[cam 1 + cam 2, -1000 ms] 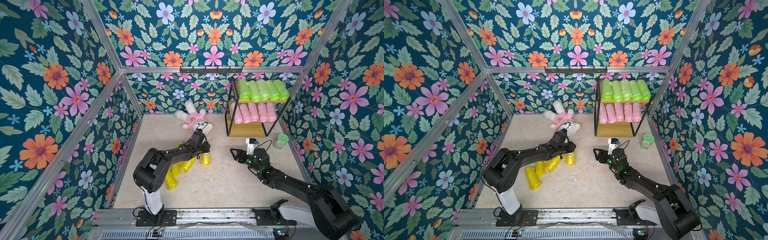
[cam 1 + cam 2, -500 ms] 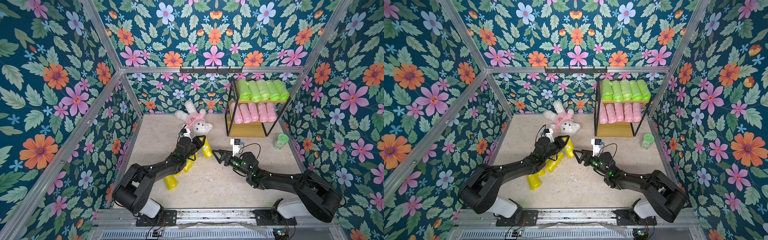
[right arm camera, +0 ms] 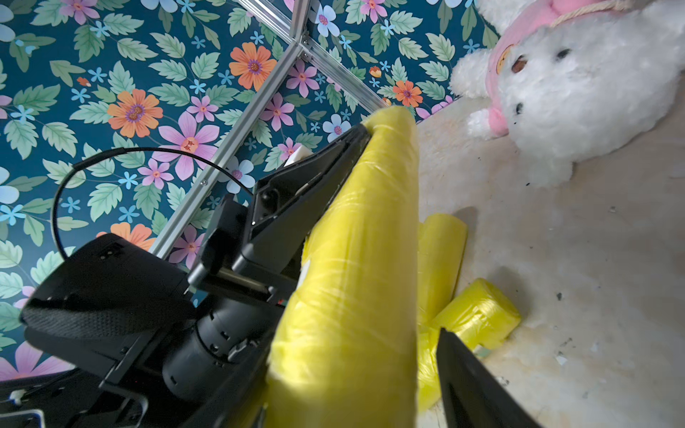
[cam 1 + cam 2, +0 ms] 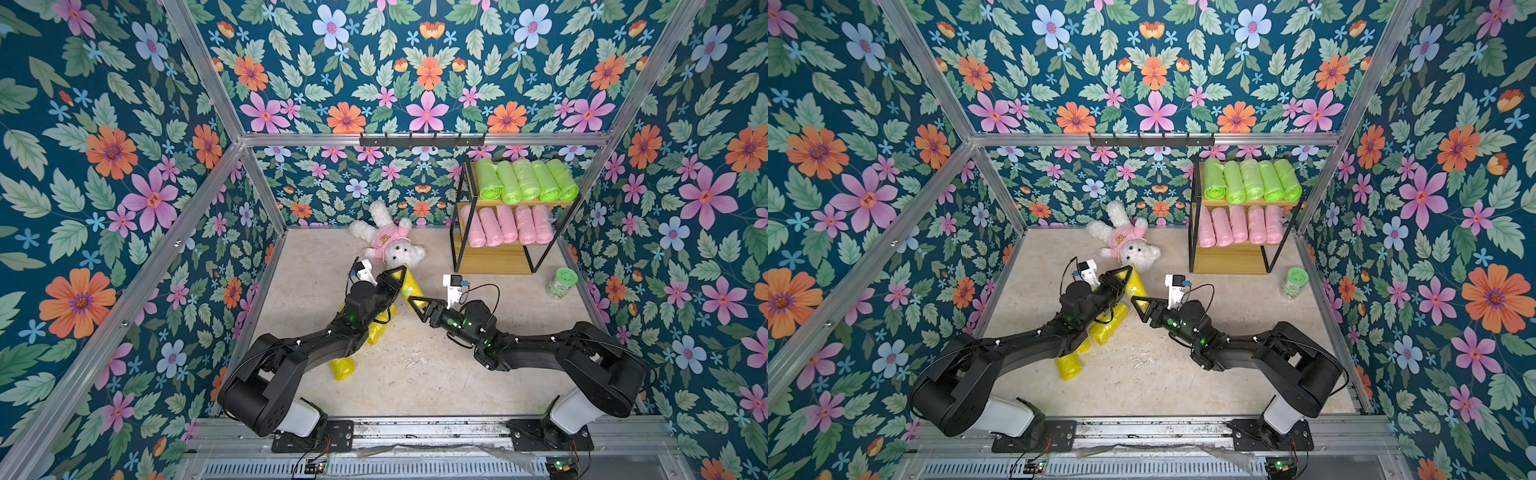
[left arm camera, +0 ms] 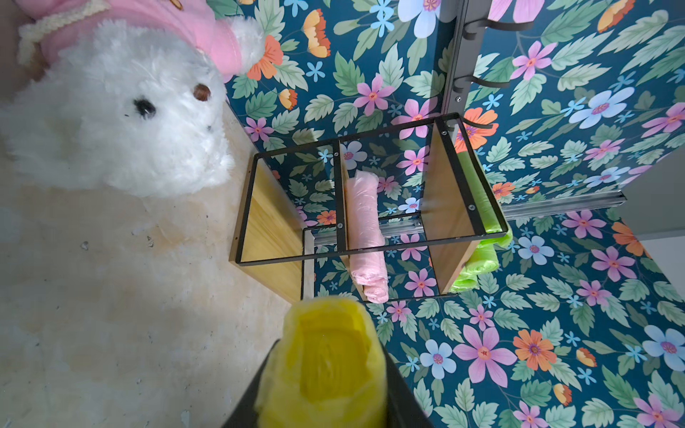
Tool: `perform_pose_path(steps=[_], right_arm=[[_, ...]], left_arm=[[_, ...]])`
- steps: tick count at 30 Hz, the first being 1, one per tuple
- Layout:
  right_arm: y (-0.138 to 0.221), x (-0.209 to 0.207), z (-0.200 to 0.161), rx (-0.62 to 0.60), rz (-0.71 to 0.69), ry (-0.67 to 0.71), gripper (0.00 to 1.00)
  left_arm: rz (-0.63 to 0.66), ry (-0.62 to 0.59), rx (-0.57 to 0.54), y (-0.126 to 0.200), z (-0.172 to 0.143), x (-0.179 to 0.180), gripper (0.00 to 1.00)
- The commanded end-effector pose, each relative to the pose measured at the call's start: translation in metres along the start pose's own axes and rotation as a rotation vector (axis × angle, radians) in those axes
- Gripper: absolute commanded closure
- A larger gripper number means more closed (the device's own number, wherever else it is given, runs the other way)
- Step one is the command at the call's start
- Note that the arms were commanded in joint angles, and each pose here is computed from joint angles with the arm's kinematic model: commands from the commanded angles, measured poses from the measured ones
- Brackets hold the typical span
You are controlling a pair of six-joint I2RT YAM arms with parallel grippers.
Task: Sort the rolls of trash bags by color and place them on the shelf
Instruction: Pick up the roll of trash bags from the center of the board, then place the roll of trash bags on the shelf.
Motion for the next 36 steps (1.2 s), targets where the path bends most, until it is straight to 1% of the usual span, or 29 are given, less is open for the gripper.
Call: perform_pose_path(steps=[1, 5, 7, 9, 12, 14, 18, 22, 25, 31, 33, 36], right_arm=[[-0.001, 0.01, 0.007, -0.034, 0.05, -0.006, 0.47], [0.001, 0.01, 0.008, -0.041, 0.043, 0.004, 0.6], [0.002, 0.01, 0.009, -0.045, 0.037, 0.012, 0.65], [0.004, 0.007, 0.01, -0.047, 0.017, 0.022, 0.66], [0.011, 0.0, 0.013, -0.053, -0.009, 0.029, 0.66], [0.018, -0.011, 0.016, -0.054, -0.044, 0.032, 0.66], [0.038, -0.039, 0.017, -0.037, -0.143, 0.057, 0.66], [0.064, -0.074, 0.017, -0.02, -0.293, 0.099, 0.66], [0.083, -0.1, 0.023, -0.033, -0.395, 0.109, 0.66], [0.112, -0.135, 0.052, -0.138, -0.518, 0.065, 0.66], [0.115, -0.141, 0.064, -0.185, -0.542, 0.065, 0.66], [0.113, -0.147, 0.083, -0.251, -0.57, 0.078, 0.66]], left_arm=[[-0.062, 0.0, -0.026, 0.001, 0.004, -0.012, 0.63], [-0.06, -0.002, -0.028, 0.001, 0.004, -0.01, 0.62], [-0.06, 0.002, -0.028, 0.001, 0.004, -0.008, 0.59], [-0.054, -0.004, -0.033, 0.001, 0.004, -0.007, 0.53], [-0.029, -0.031, -0.047, 0.003, 0.006, -0.002, 0.41], [0.005, -0.072, -0.063, 0.005, 0.008, 0.001, 0.33], [0.082, -0.183, -0.096, 0.011, 0.014, 0.007, 0.24], [0.138, -0.283, -0.113, 0.019, 0.022, 0.01, 0.21], [0.15, -0.351, -0.1, 0.02, 0.024, 0.007, 0.19], [0.222, -0.521, -0.001, 0.011, 0.024, 0.004, 0.16], [0.243, -0.541, 0.011, 0.011, 0.028, 0.006, 0.15], [0.242, -0.539, 0.007, 0.015, 0.035, 0.008, 0.15]])
Point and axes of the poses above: each gripper's point midway between its finger pads, its own y axis back along the fingers, its own x axis along the line the jaws close on, z = x × y, the point moved 5 cm from there along y, back along the fingers, and after that the axes turned 1 degree about y, right-handed, at the moved point
